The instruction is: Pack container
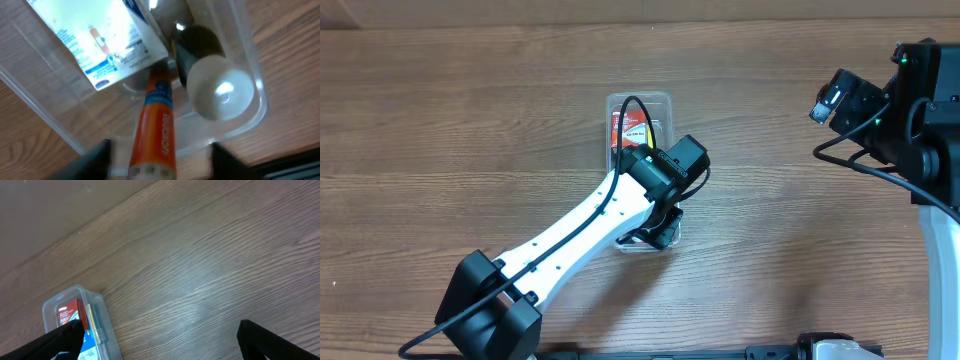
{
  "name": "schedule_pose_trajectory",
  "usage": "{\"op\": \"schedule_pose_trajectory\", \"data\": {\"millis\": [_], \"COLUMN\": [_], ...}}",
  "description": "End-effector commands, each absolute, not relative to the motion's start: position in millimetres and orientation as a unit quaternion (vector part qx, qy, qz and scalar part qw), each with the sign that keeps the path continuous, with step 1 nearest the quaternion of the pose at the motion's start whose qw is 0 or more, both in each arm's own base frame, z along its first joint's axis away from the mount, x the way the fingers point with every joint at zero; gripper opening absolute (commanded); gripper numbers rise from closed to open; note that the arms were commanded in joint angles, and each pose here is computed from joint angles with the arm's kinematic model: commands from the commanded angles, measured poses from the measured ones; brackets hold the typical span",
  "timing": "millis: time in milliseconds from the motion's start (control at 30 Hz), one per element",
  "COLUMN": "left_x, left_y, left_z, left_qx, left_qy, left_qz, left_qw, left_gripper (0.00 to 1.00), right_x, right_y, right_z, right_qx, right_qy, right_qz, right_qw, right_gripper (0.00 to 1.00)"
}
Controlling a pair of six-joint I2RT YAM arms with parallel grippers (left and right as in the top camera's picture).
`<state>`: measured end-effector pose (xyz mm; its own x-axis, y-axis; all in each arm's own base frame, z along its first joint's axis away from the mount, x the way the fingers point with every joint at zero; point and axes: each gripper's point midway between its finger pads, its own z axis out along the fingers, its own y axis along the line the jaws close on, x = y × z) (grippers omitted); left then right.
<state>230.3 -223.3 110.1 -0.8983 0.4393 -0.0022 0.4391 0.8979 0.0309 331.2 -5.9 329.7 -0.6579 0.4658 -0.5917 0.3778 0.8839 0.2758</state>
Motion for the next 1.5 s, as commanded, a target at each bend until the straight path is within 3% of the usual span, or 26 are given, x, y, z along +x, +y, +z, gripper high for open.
{"op": "schedule_pose_trajectory", "data": {"millis": [0, 167, 333, 500, 767, 1100, 1267, 1467], "left_x": [232.1, 248.8, 273.2, 259.0, 225.8, 224.8, 238.3, 241.6], "left_y": [-230.4, -216.9, -138.8, -81.6, -63.4, -63.9, -47.1, -34.6], "left_z": [146.6, 221.8, 321.6, 367.1, 379.2, 379.8, 387.2, 347.8], "left_qx": [0.222, 0.199, 0.1, 0.013, -0.004, 0.02, 0.006, 0.03], "left_qy": [0.974, 0.974, 0.961, 0.946, 0.945, 0.944, 0.925, 0.905], "left_qz": [-0.016, -0.03, 0.035, 0.027, 0.002, 0.006, 0.007, -0.039], "left_qw": [0.032, 0.107, 0.254, 0.321, 0.328, 0.329, 0.38, 0.422], "left_gripper": [1.0, 1.0, 1.0, 1.0, 1.0, 1.0, 1.0, 1.0], "right_x": [329.7, 329.7, 329.7, 329.7, 329.7, 329.7, 329.7, 329.7], "right_y": [-7.1, -7.1, -7.1, -7.1, -7.1, -7.1, -7.1, -7.1], "right_z": [336.0, 336.0, 336.0, 336.0, 336.0, 336.0, 336.0, 336.0], "right_qx": [0.236, 0.236, 0.236, 0.236, 0.236, 0.236, 0.236, 0.236], "right_qy": [0.903, 0.903, 0.903, 0.903, 0.903, 0.903, 0.903, 0.903], "right_qz": [0.068, 0.068, 0.068, 0.068, 0.068, 0.068, 0.068, 0.068], "right_qw": [0.352, 0.352, 0.352, 0.352, 0.352, 0.352, 0.352, 0.352], "right_gripper": [1.0, 1.0, 1.0, 1.0, 1.0, 1.0, 1.0, 1.0]}}
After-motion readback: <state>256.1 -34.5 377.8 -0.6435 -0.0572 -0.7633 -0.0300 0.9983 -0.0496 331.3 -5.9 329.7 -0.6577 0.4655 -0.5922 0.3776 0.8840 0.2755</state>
